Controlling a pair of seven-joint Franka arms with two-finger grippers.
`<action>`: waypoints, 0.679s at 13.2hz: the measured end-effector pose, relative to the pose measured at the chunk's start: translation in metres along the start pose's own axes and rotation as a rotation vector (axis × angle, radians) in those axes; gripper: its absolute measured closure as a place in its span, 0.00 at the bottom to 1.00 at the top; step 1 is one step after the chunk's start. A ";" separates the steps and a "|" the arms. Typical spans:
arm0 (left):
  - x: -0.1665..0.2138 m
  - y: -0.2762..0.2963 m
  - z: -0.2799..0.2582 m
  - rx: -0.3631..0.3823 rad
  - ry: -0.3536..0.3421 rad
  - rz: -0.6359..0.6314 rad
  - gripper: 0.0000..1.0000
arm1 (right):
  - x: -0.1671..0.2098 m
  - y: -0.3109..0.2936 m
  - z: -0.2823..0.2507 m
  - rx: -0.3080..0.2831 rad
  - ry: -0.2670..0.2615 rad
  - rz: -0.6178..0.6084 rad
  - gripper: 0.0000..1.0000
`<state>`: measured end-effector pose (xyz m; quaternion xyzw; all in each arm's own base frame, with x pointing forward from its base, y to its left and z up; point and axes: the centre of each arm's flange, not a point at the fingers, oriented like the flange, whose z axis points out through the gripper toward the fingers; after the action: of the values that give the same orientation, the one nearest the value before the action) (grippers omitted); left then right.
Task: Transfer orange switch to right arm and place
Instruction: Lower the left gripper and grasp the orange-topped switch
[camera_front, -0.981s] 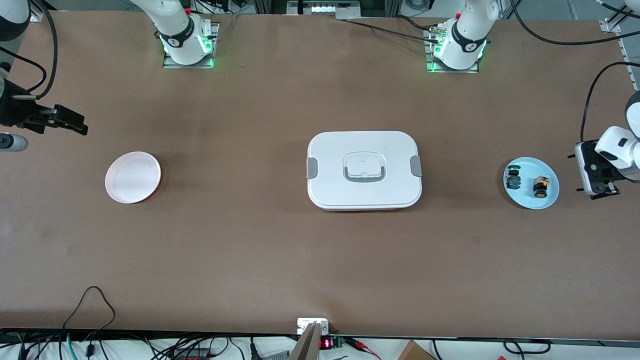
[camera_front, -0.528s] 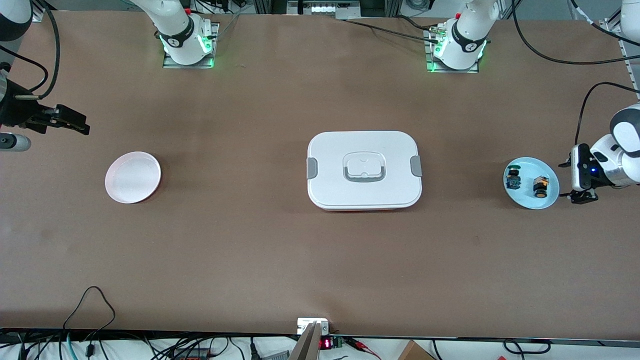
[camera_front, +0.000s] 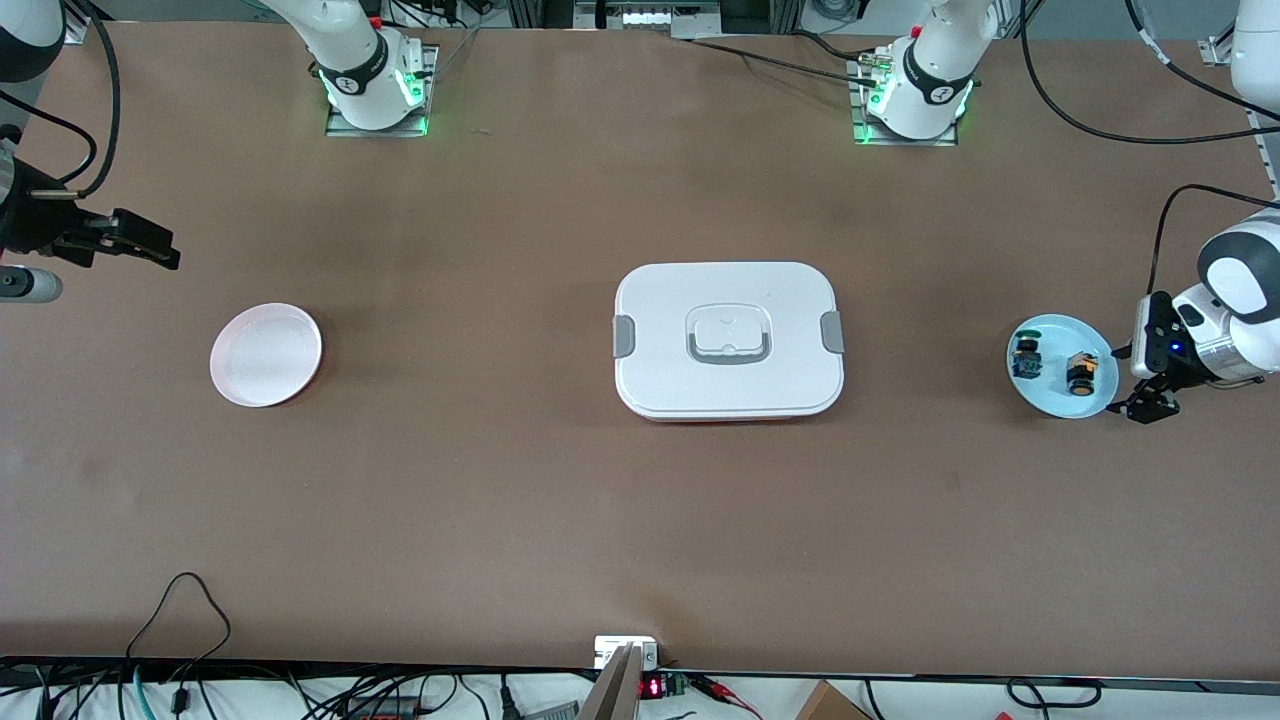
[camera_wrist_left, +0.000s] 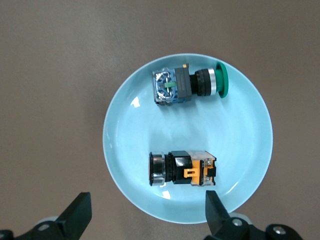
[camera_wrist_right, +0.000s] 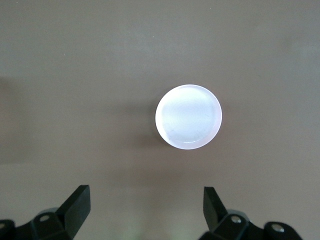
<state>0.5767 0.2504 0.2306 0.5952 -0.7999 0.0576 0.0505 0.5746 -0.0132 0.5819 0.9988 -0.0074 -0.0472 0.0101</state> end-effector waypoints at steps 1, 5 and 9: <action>-0.004 0.004 0.009 0.002 0.009 -0.001 0.00 | 0.000 0.000 0.000 0.000 0.000 0.000 0.00; -0.007 0.007 0.025 0.006 0.018 -0.006 0.00 | 0.000 0.001 0.000 0.000 -0.001 0.001 0.00; -0.013 0.013 0.026 0.010 0.023 -0.025 0.00 | 0.000 0.001 0.000 0.000 -0.002 0.001 0.00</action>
<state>0.5679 0.2629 0.2029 0.6047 -0.7915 0.0681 0.0574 0.5744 -0.0138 0.5817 0.9988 -0.0080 -0.0480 0.0101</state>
